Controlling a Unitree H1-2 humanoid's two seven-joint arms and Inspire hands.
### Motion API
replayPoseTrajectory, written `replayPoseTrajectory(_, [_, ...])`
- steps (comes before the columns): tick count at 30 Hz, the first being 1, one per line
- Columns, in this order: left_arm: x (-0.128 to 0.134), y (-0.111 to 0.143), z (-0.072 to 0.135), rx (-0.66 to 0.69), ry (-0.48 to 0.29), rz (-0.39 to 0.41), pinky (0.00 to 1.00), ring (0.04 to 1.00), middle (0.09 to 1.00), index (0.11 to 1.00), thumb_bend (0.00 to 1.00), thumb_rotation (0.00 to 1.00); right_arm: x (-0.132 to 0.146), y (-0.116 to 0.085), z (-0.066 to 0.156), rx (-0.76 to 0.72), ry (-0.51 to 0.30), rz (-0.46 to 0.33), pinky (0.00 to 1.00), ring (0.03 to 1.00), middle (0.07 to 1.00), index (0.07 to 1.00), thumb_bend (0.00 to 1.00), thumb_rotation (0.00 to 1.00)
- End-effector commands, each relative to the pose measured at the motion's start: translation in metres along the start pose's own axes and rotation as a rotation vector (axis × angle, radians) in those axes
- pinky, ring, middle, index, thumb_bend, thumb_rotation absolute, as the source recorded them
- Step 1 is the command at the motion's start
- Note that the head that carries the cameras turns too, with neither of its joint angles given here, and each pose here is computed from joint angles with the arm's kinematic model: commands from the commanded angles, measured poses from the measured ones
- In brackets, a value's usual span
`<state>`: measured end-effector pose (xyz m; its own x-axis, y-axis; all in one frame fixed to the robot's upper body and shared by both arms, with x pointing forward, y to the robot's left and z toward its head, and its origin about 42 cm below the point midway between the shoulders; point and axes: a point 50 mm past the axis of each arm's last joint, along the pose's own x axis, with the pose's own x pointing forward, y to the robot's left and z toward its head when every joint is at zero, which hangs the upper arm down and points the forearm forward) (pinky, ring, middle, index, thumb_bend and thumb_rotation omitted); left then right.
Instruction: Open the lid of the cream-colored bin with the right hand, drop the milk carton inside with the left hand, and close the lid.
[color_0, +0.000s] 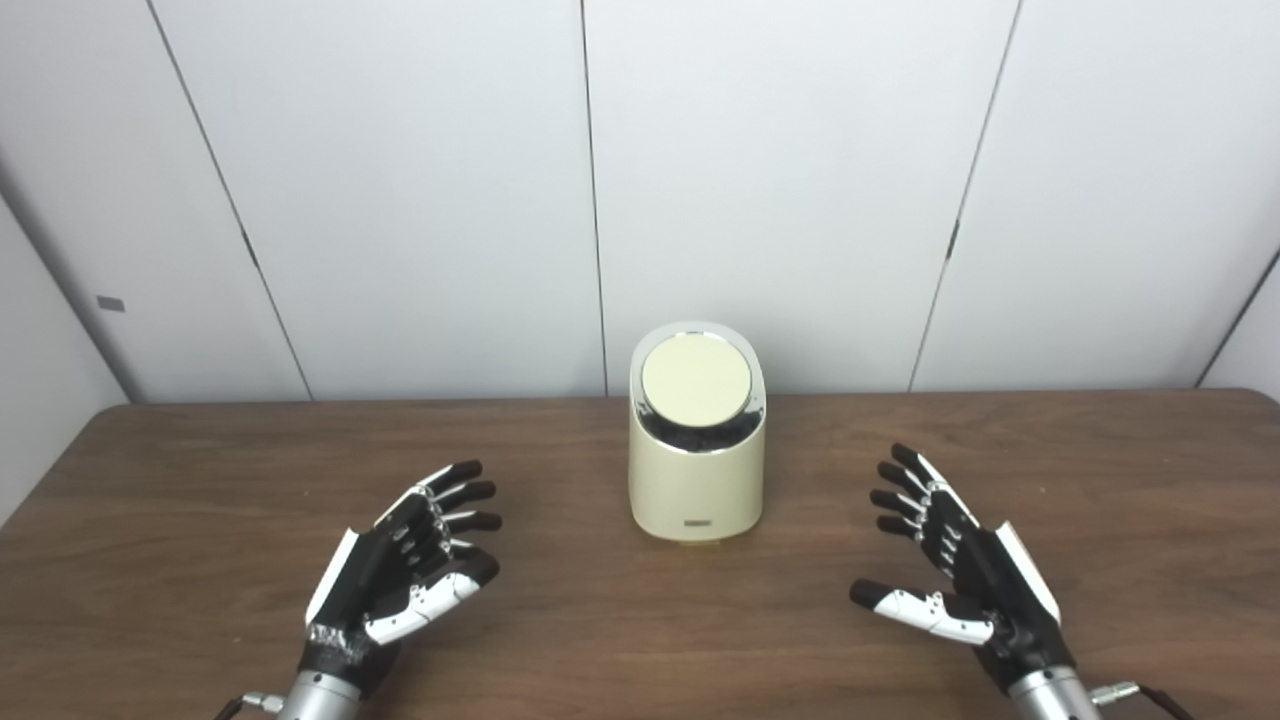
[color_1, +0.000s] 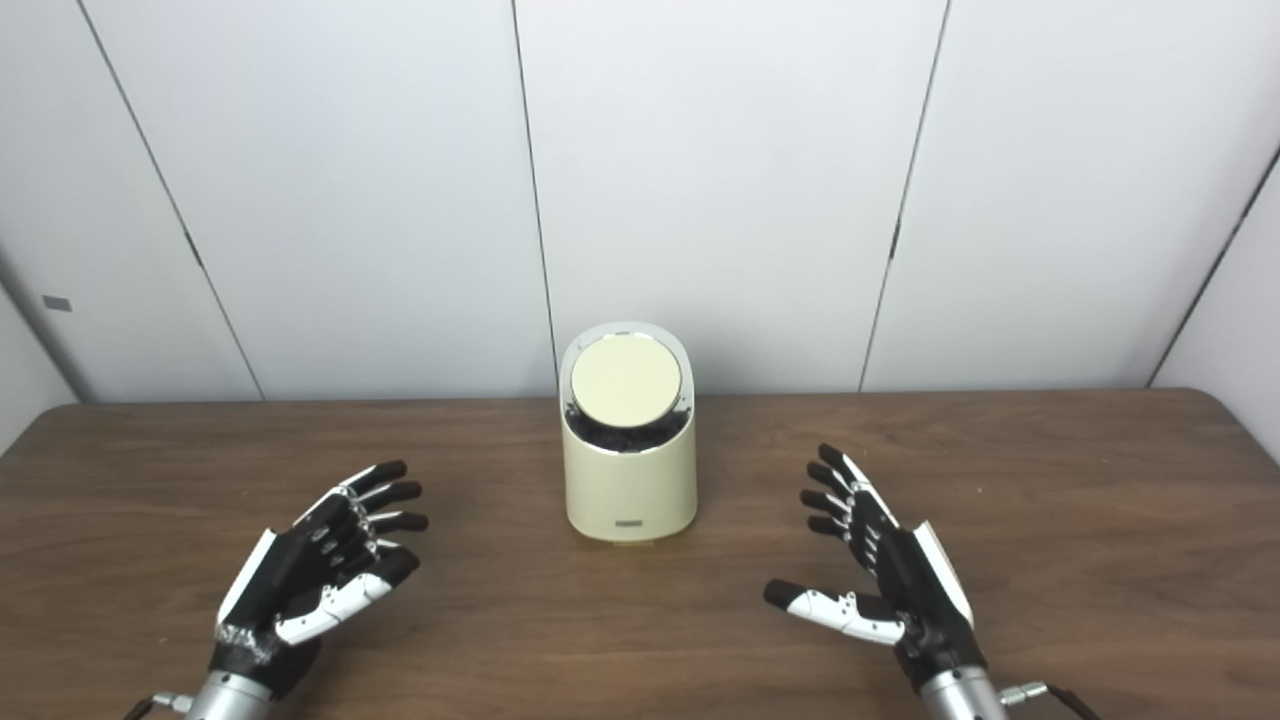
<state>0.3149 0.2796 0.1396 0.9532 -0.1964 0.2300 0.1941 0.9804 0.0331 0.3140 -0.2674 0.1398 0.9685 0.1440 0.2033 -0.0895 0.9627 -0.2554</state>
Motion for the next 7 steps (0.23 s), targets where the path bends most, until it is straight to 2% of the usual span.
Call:
replayPoseTrajectory(1, [0.0097,0.0034,0.0187,0.014,-0.076,-0.009,0.54,0.707,0.804,0.864,0.76,0.25,0.0079,-0.0055,0.0168,-0.011,-0.099,-0.018,0.8,0.852,0.91,0.939,0.82,0.32])
replayPoseTrajectory(7, [0.0085,0.005,0.0192,0.021,-0.062,-0.024,0.7,0.799,0.851,0.879,0.79,0.28,0.0072,-0.0106,0.0132,-0.021,-0.109,-0.029,0.81,0.864,0.917,0.94,0.79,0.29])
